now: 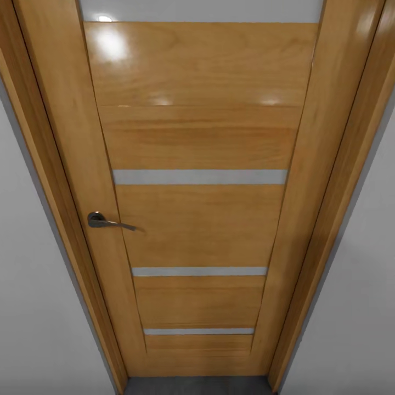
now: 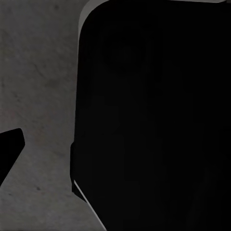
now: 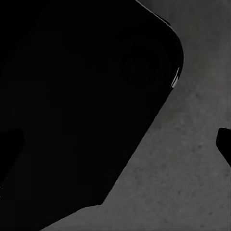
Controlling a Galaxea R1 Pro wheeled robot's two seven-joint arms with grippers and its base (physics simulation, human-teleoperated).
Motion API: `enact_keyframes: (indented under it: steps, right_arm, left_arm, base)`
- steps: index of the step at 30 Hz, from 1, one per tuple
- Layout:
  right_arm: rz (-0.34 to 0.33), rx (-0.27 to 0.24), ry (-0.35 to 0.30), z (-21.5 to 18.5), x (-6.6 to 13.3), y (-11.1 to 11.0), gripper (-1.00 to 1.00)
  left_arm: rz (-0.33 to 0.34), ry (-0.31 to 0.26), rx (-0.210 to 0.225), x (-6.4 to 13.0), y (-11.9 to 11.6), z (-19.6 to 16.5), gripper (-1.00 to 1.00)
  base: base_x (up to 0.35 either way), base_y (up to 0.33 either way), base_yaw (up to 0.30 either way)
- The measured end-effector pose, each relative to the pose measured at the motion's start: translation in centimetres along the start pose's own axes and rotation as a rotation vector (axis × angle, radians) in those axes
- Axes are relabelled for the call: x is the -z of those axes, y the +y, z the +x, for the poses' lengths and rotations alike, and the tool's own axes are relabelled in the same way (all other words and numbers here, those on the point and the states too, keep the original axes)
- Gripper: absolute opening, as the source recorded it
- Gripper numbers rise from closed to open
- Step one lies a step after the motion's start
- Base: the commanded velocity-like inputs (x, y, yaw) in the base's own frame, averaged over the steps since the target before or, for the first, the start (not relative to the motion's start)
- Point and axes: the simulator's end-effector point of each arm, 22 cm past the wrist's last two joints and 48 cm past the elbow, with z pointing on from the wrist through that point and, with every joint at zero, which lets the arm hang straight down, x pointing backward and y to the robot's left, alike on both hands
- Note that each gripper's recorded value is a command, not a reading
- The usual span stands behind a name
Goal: Move the two storage containers from the living room to the garage. In the garage, place one container on the floor and stack the other container on top of it (either order is fine).
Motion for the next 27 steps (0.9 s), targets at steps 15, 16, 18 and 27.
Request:
enact_keyframes:
  steps: [15, 16, 18, 27]
  right_arm:
    - [0.013, -0.009, -0.110, -4.9, 0.2, -0.9, 1.00]
    - [0.015, -0.009, -0.145, -6.7, 0.4, -0.9, 1.00]
    - [0.032, -0.010, -0.239, -11.5, 1.3, -1.2, 1.00]
    - [0.122, 0.006, -0.430, -22.5, 6.7, -6.8, 1.00]
  left_arm:
    - [0.005, 0.000, -0.002, 0.0, -0.4, 0.0, 1.00]
    - [0.006, -0.001, -0.001, 0.0, -0.4, 0.0, 1.00]
    - [0.008, -0.014, 0.000, 0.0, -0.5, -0.6, 1.00]
    - [0.013, -0.048, 0.004, 0.1, -0.8, -2.3, 1.00]
  base:
    - [0.000, 0.000, 0.000]
    - [0.000, 0.000, 0.000]
    - [0.000, 0.000, 0.000]
    - [0.000, 0.000, 0.000]
